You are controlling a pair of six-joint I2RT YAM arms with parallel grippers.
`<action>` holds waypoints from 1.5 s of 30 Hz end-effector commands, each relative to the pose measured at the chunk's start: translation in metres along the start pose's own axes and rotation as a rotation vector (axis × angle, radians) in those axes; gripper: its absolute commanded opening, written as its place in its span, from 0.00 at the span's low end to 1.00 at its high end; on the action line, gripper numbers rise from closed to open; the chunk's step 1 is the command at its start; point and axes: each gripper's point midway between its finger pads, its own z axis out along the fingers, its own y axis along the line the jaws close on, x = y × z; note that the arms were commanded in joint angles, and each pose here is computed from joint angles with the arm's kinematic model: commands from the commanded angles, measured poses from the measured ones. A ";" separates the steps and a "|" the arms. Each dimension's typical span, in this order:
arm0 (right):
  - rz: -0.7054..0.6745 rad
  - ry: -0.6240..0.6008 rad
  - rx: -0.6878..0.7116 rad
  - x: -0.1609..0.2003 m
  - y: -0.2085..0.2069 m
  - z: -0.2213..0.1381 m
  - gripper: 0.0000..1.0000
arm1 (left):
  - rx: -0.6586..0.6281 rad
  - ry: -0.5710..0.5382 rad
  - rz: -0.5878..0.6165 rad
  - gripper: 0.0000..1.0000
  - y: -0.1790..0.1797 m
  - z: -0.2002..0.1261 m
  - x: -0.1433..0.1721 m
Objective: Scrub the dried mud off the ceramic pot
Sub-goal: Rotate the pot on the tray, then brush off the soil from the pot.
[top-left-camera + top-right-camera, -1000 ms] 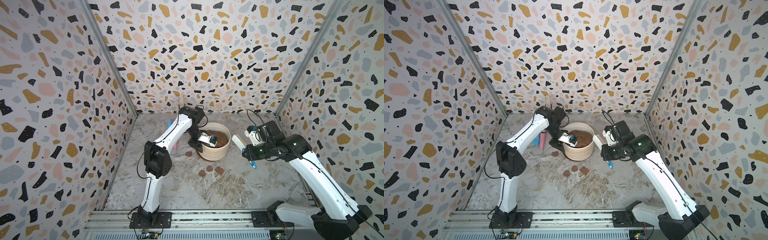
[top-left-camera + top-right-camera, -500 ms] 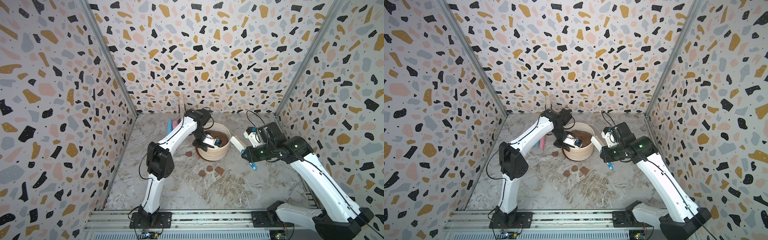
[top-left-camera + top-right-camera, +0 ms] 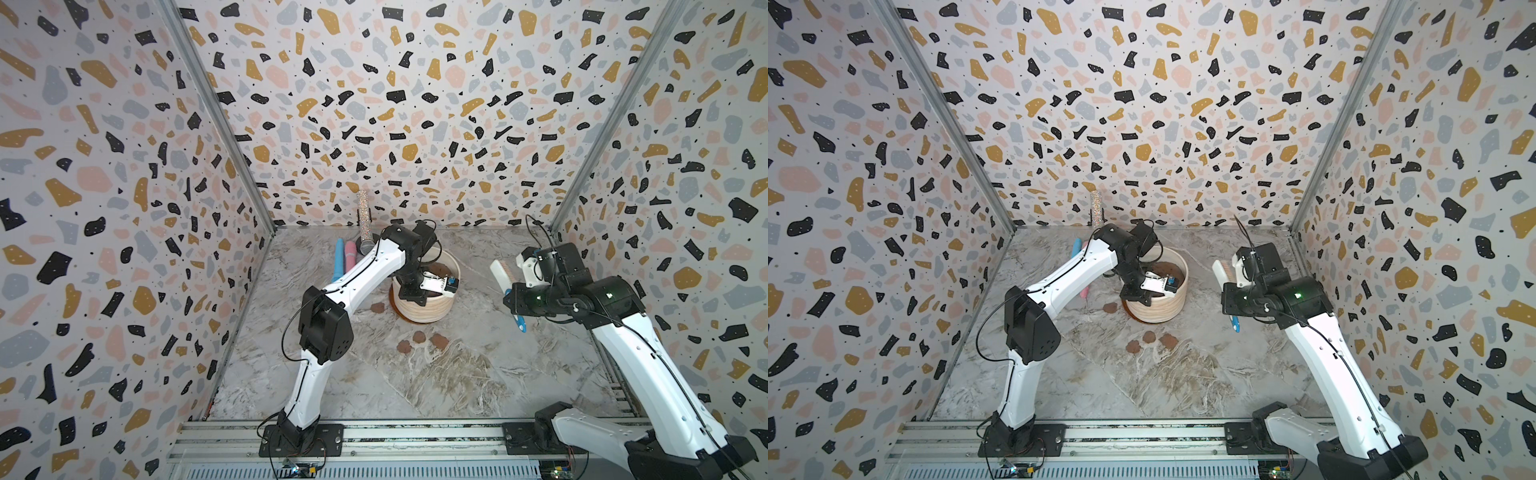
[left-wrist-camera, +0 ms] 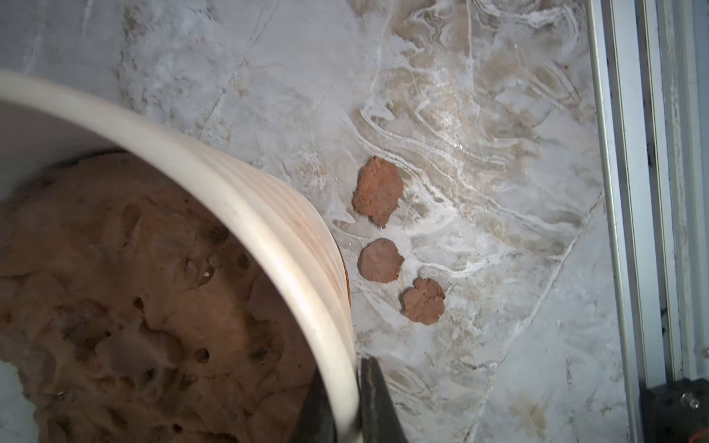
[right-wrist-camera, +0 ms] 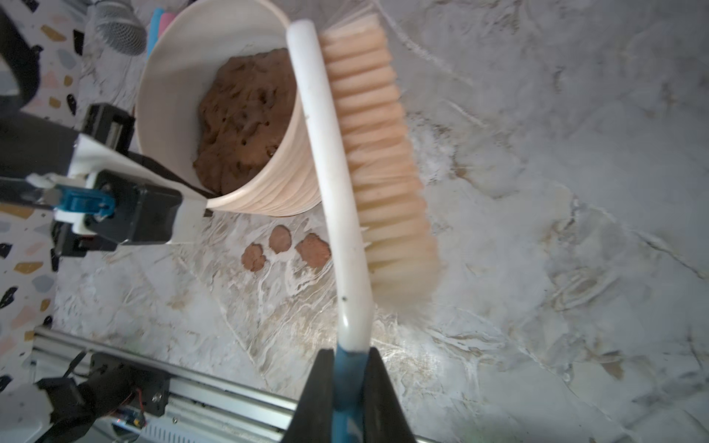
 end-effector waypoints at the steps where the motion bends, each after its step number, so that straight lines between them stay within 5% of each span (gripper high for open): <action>1: 0.015 -0.096 0.088 -0.007 -0.019 -0.016 0.00 | -0.115 -0.135 -0.190 0.00 0.016 -0.018 -0.035; 10: -0.109 -0.077 0.090 0.011 -0.026 0.004 0.00 | -0.299 -0.261 -0.688 0.00 0.068 -0.027 -0.050; 18: -0.019 -0.119 0.141 0.036 -0.048 0.000 0.00 | -0.314 -0.361 -0.946 0.00 0.103 -0.018 -0.064; 26: -0.254 0.017 -0.370 0.079 0.029 0.024 0.00 | -0.304 -0.438 -1.222 0.00 0.124 -0.006 -0.073; 30: -0.419 -0.067 -0.578 0.077 0.062 0.020 0.00 | -0.195 -0.526 -1.217 0.14 0.116 -0.019 -0.100; 33: -0.558 -0.133 -0.572 0.070 0.064 0.025 0.00 | -0.163 -0.585 -1.149 0.21 0.106 -0.046 -0.115; 37: -0.683 -0.054 -0.533 0.067 0.066 0.044 0.00 | -0.217 -0.628 -1.065 0.23 0.095 -0.093 -0.114; 41: -0.767 0.010 -0.470 0.056 0.074 0.065 0.00 | -0.293 -0.644 -1.040 0.27 0.085 -0.135 -0.089; 45: -0.777 0.030 -0.468 0.036 0.090 0.085 0.00 | -0.372 -0.606 -1.104 0.36 0.073 -0.152 -0.028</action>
